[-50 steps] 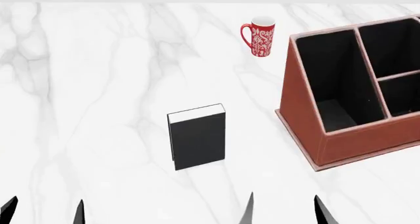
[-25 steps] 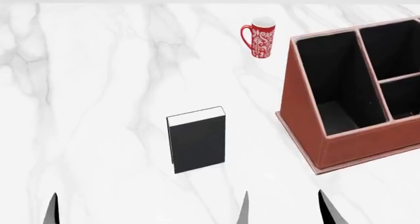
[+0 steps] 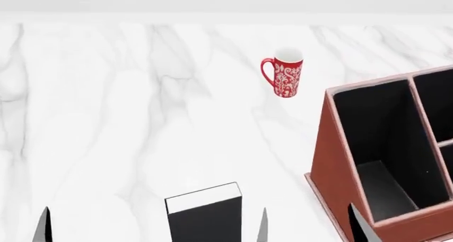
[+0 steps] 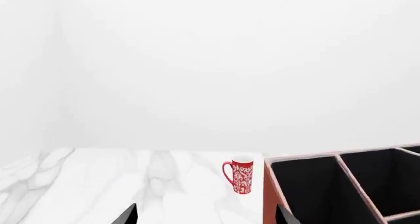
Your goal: Pick up the book and place it in the left compartment of the caddy.
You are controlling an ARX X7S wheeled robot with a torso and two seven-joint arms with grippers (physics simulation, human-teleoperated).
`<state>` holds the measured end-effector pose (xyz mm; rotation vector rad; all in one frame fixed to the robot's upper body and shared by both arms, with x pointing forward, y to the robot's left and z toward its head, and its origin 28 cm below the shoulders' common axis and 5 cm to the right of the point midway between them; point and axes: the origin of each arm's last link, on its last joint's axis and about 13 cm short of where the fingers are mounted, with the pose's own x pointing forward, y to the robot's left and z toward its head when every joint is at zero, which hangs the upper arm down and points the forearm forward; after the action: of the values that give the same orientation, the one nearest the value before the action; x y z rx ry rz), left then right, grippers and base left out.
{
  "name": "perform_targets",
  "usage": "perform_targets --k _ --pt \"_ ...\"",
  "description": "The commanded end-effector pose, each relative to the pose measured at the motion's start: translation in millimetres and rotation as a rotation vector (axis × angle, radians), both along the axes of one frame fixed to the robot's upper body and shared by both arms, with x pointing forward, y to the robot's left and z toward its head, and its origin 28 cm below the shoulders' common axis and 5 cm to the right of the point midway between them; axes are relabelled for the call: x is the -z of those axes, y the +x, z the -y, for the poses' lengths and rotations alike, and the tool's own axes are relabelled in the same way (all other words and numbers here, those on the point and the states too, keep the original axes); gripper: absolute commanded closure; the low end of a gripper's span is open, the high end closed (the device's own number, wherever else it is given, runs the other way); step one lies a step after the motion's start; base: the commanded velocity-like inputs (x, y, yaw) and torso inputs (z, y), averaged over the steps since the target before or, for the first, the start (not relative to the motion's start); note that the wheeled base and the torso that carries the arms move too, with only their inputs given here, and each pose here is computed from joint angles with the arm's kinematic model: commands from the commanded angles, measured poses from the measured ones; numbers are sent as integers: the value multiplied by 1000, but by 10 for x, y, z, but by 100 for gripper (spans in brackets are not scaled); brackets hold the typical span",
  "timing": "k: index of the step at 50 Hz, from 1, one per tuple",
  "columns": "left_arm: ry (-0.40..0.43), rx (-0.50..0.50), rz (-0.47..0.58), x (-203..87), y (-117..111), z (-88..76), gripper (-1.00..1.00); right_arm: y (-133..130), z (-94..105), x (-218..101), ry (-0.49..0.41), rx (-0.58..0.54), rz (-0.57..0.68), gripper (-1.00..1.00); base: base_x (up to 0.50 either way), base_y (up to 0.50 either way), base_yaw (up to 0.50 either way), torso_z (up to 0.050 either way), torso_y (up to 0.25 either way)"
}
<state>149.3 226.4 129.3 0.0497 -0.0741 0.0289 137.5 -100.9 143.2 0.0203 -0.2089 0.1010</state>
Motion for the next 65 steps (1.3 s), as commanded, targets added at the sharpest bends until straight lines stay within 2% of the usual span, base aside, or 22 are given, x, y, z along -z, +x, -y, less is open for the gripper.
perform_targets --k 1,6,7,8,24,25,27,34,49,51,53,54,57,58,61,64,65 --pt "-2 1 7 -16 -17 -1 -100 -17 20 -27 -8 36 18 -100 0 0 0 0 18" --pt "-7 -1 15 -35 -27 -10 -100 -30 29 -37 4 22 9 -100 0 -9 0 0 0" --pt "-6 -3 16 -35 -27 -11 -100 -28 30 -35 -19 35 12 -100 0 -500 0 0 0" --pt "-5 -3 18 -34 -28 -9 -100 -24 33 -34 2 26 4 -100 0 -500 0 0 0" --pt "-3 -1 27 -39 -43 -5 -100 -13 41 -29 3 31 0 -100 0 -500 0 0 0" --pt "-4 -1 26 -38 -42 -5 -100 -28 38 -39 15 17 8 -100 0 -156 0 0 0" --pt "-3 -3 26 -36 -41 -5 -100 -40 28 -51 -46 52 21 -100 0 0 0 0 0" --pt "-3 -3 28 -36 -42 -7 -100 -103 26 -86 -7 -20 81 -100 101 0 0 0 0" --pt "1 -2 29 -32 -40 -3 -100 -46 36 -59 -13 15 39 -100 500 0 0 0 0" --pt "0 -3 30 -38 -40 -8 -100 -12 47 -56 -6 55 10 -100 416 0 0 0 0" --pt "-2 -3 29 -40 -39 -12 -100 -14 46 -65 -3 43 17 -100 0 0 0 0 5" --pt "-3 -4 30 -42 -37 -14 -100 -5 46 -66 17 49 -26 -100 0 0 0 0 10" --pt "-5 -8 29 -45 -27 -21 -100 -28 43 -97 38 20 -8 -100 0 0 0 0 0" --pt "-5 -11 29 -45 -25 -24 -100 -38 32 -98 15 24 1 -100 0 0 0 0 0" --pt "-8 -13 33 -61 -30 -33 -100 -10 7 -100 -17 129 -10 -100 0 0 0 0 0" --pt "-11 -19 36 -70 -24 -44 -100 14 -29 -78 -100 186 -35 -100 0 0 0 0 0" --pt "-13 -22 36 -75 -18 -50 -100 7 -36 -93 -57 158 -39 -100 0 0 0 0 0"
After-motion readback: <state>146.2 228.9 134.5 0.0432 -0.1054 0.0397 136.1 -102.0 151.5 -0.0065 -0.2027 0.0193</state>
